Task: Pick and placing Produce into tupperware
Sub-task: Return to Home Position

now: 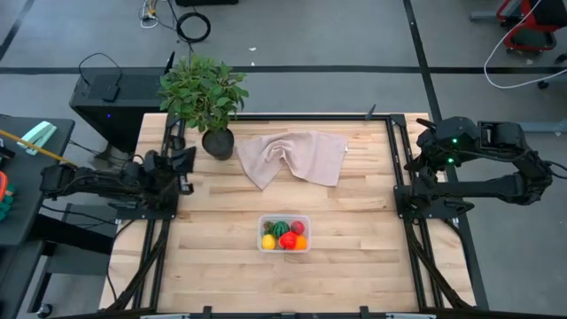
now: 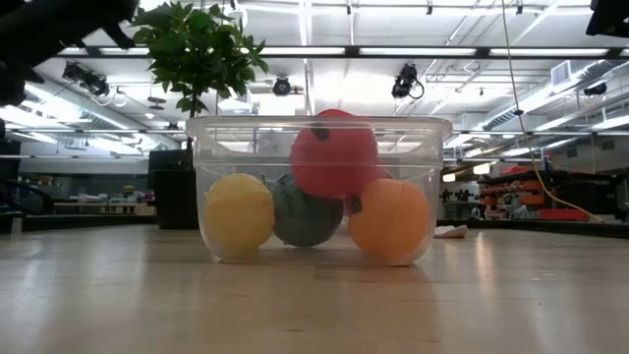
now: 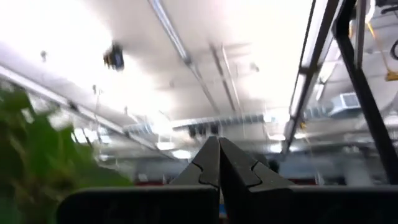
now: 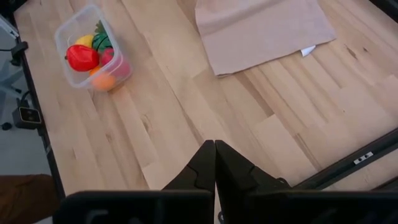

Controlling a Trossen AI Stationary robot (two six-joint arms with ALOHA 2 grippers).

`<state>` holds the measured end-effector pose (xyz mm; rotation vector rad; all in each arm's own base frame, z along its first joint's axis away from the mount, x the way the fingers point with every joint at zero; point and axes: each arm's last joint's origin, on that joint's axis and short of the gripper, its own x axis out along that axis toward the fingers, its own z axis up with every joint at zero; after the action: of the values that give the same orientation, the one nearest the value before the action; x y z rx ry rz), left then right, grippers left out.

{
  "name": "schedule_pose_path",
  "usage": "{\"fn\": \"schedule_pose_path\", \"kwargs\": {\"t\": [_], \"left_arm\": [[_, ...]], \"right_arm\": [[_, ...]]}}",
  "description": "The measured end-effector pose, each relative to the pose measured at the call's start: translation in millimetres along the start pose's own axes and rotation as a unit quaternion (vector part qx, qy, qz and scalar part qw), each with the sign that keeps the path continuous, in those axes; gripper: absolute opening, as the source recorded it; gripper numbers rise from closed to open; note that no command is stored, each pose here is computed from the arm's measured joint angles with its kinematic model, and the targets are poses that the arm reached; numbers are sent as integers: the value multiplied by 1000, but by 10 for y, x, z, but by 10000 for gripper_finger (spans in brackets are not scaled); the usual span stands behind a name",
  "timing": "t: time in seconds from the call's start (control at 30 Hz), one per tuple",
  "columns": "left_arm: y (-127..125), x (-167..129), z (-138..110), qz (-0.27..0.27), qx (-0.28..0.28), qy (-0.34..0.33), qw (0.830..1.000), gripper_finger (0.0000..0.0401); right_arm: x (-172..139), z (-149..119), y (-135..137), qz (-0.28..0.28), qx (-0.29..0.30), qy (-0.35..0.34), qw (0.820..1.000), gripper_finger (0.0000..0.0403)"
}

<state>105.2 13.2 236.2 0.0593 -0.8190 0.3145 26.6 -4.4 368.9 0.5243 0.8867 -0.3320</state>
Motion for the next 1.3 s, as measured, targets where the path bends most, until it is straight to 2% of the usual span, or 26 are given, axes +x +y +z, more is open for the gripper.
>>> {"fn": "schedule_pose_path", "kwargs": {"t": [0.13, 0.33, 0.47, 0.8, 1.0, 1.3], "left_arm": [[6, -29, 127, 20, 39, -36, 998, 3], [40, -109, 376, 38, 67, -121, 990, 4], [62, -165, 486, 47, 86, -152, 983, 3], [109, -278, 662, 50, 81, -212, 973, 5], [133, -322, 717, 64, 107, -228, 966, 3], [145, -372, 773, 41, 72, -258, 963, 3]], "right_arm": [[0, 0, 0, 0, -1, 0, 1000, 11], [0, 0, 0, 0, -3, 0, 1000, 11], [0, 3, -8, -14, -5, -6, 1000, 11], [-1, 8, -20, -35, -5, -14, 999, 10], [-1, 8, -20, -35, -3, -14, 999, 10], [-1, 8, -20, -35, -3, -14, 999, 10]]}}
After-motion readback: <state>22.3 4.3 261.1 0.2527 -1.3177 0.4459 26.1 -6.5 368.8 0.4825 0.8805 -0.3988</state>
